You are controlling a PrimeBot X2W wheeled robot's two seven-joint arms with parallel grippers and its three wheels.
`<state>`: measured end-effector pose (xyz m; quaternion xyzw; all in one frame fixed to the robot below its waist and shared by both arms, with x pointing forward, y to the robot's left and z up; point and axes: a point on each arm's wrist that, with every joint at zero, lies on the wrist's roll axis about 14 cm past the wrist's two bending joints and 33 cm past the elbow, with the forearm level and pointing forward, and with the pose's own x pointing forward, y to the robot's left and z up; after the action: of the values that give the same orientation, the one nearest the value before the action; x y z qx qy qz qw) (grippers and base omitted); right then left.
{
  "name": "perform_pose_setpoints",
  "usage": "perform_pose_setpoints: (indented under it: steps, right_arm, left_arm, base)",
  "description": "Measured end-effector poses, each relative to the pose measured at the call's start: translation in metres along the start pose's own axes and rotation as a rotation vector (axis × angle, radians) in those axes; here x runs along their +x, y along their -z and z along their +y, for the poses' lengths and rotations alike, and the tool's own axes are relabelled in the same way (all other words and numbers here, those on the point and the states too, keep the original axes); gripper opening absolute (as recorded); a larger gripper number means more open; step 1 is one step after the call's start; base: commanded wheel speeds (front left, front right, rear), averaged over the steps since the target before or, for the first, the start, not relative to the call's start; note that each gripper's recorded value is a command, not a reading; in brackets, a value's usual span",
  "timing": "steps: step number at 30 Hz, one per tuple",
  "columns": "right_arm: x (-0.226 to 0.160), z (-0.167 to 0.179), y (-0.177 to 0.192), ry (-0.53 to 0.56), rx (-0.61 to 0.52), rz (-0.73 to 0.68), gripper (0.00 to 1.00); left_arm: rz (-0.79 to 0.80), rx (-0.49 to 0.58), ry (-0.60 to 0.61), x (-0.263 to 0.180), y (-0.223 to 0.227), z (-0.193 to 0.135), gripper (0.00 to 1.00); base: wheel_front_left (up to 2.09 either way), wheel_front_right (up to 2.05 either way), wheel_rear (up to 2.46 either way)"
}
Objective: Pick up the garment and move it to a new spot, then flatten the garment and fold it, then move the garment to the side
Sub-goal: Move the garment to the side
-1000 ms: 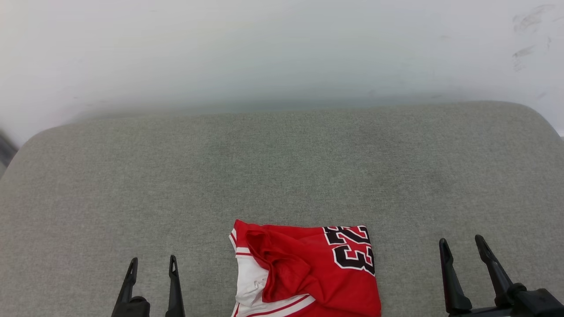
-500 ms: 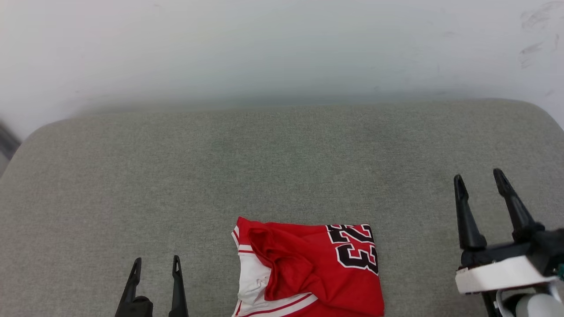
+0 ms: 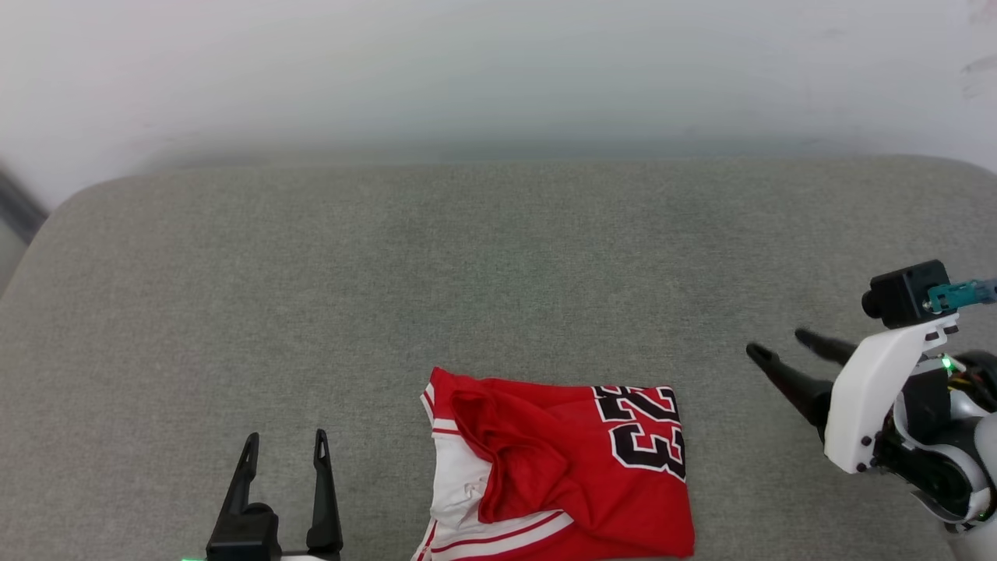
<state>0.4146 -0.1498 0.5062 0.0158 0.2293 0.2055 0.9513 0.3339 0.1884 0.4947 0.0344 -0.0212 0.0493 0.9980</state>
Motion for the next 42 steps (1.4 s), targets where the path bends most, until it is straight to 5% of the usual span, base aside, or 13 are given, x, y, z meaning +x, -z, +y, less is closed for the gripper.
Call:
perform_pose_setpoints:
  steps: [7,13,19,27,28,29,37,42]
  right_arm:
    - [0.003,0.023,0.067,-0.168,0.246,0.357,1.00]
    - [0.019,0.049,0.096,-0.257,0.383,0.464,1.00]
    - [0.040,0.070,0.123,-0.299,0.453,0.548,1.00]
    - [0.056,0.086,0.153,-0.324,0.387,0.655,1.00]
    - [0.057,0.086,0.153,-0.327,0.375,0.657,0.38]
    - [0.057,0.086,0.154,-0.327,0.361,0.654,0.00]
    - [0.054,0.088,0.140,-0.319,0.345,0.571,0.00]
    - [0.054,0.086,0.094,-0.327,0.239,0.405,0.00]
  left_arm:
    - [0.004,-0.003,-0.003,0.007,0.001,0.000,1.00]
    - [0.006,0.000,-0.017,0.015,0.002,0.006,1.00]
    - [0.021,0.009,-0.027,0.022,0.007,0.011,1.00]
    - [0.050,0.017,-0.058,0.023,0.016,0.020,1.00]
    - [0.051,0.018,-0.061,0.023,0.016,0.021,1.00]
    - [0.052,0.017,-0.063,0.023,0.016,0.021,1.00]
    - [0.038,0.005,-0.059,0.019,0.012,0.019,1.00]
    - [0.022,-0.002,-0.047,0.014,0.007,0.015,1.00]
  base:
    - [0.00,0.00,0.00]
    - [0.00,0.00,0.00]
    - [0.00,0.00,0.00]
    - [0.00,0.00,0.00]
    - [0.00,0.00,0.00]
    - [0.00,0.00,0.00]
    - [0.00,0.00,0.00]
    - [0.00,0.00,0.00]
